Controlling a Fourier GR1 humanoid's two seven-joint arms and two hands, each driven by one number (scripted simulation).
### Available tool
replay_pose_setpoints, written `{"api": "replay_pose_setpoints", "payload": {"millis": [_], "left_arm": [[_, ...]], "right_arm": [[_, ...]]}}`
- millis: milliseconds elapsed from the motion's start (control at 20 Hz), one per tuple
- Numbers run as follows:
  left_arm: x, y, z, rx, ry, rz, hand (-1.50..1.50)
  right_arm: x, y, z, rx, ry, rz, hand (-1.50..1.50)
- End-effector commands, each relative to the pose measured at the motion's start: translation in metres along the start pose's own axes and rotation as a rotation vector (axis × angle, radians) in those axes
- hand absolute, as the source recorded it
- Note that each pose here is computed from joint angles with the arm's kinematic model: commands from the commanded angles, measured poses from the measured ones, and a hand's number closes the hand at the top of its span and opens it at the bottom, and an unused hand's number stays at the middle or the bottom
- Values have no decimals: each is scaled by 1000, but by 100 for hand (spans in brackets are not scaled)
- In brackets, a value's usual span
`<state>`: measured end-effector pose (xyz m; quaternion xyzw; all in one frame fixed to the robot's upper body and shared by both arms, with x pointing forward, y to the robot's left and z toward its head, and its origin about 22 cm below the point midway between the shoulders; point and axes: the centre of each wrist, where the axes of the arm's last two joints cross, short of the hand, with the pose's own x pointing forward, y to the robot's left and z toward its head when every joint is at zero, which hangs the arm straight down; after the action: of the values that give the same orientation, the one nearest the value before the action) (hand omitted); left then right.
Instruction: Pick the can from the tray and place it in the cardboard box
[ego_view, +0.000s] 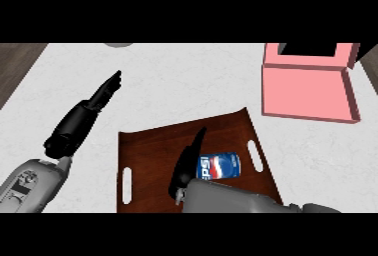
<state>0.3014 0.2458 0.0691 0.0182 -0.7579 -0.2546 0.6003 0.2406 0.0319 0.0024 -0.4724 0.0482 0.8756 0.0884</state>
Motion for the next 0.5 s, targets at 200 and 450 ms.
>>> {"api": "replay_pose_setpoints", "payload": {"millis": [200,450], "left_arm": [[-1,-1,-10,-7,8,9,0],[-3,6,-5,1,-3,15,0]], "right_arm": [[24,9,5,37,128,91,-150],[27,12,-3,98,137,142,-150]]}}
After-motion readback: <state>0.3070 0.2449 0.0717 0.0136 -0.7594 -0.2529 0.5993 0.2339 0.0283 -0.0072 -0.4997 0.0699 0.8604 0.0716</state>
